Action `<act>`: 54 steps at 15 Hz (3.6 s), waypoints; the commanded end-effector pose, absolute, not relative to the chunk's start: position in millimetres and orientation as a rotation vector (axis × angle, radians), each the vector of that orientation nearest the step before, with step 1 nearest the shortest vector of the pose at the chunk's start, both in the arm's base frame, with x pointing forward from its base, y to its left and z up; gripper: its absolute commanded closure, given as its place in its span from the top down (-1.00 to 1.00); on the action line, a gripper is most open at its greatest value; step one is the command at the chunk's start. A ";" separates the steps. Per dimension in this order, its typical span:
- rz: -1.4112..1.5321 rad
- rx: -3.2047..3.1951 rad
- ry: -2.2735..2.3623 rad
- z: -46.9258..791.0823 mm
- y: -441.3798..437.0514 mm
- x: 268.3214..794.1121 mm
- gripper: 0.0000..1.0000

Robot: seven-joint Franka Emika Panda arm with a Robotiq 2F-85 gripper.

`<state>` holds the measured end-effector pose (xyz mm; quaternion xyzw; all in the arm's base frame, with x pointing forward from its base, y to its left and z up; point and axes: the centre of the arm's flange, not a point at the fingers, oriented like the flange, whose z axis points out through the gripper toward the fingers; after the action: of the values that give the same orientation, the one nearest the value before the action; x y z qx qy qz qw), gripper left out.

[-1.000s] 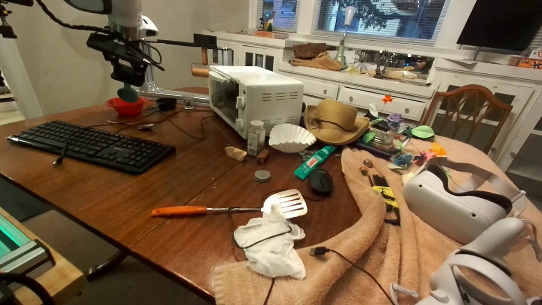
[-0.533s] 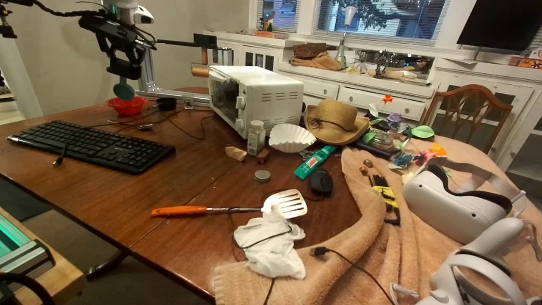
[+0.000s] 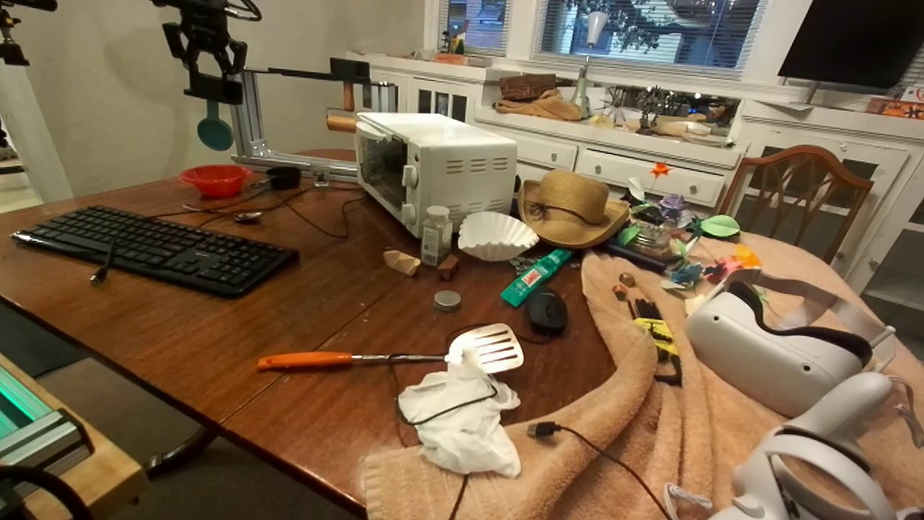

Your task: Pick up the blue scooper from the rack on the left and use it to stir the contents of the red bowl

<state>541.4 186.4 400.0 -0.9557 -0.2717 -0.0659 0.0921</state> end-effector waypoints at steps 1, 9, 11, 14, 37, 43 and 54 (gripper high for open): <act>-0.133 -2.910 -0.853 417.3 212.2 582.6 -0.30; -0.228 -2.970 -0.923 419.4 249.4 659.4 -0.30; -0.226 -2.991 -0.900 427.6 258.0 668.0 -0.30; -0.220 -3.027 -0.847 441.4 255.9 662.6 -0.30; -0.350 -2.989 -0.769 468.2 249.5 705.4 -0.30; -0.364 -2.971 -0.755 465.7 251.1 723.4 -0.30; -0.258 -2.974 -0.745 459.1 258.5 740.9 -0.30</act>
<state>721.1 247.7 457.5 -0.9660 -0.2381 -0.0974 0.0251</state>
